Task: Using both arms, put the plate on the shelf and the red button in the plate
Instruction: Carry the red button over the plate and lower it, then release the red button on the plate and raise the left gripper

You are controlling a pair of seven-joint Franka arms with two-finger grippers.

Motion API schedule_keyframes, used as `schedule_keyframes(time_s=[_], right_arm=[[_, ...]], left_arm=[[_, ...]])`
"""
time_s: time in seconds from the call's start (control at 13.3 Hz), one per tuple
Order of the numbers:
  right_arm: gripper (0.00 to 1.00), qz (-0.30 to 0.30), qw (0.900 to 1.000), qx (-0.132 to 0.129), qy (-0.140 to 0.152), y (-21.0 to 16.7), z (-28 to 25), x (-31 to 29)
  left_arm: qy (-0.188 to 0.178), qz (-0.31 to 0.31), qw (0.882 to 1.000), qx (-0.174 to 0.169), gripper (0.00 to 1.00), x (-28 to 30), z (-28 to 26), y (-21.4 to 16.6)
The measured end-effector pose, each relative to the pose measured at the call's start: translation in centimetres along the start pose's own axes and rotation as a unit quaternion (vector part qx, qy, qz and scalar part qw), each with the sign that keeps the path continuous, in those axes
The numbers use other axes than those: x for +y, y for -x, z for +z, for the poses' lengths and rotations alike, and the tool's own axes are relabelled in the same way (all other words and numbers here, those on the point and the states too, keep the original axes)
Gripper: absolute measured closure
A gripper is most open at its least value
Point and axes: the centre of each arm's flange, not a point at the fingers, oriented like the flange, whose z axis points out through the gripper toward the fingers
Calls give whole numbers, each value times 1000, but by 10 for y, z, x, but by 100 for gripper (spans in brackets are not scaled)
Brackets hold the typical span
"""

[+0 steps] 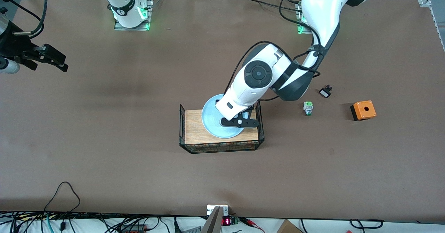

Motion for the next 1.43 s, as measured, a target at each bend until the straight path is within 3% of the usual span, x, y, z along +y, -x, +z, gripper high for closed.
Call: schedule_keyframes(time_s=[0.23, 0.6, 0.68, 1.05, 1.43], right_arm=[[0, 0, 1000, 0, 0, 0, 0, 0], [0, 0, 1000, -1, 0, 0, 1, 0], [0, 0, 1000, -1, 0, 0, 1, 0], [0, -1, 1000, 1, 0, 0, -1, 0], [0, -29, 1000, 1, 0, 0, -1, 0]], left_arm=[[-7, 7, 1000, 7, 55, 3, 8, -1], [-9, 4, 1000, 9, 4, 0, -11, -3], [-18, 3, 1000, 1, 0, -2, -23, -1], [-75, -3, 997, -32, 0, -29, -139, 34], [-99, 49, 993, -31, 0, -140, -229, 33]])
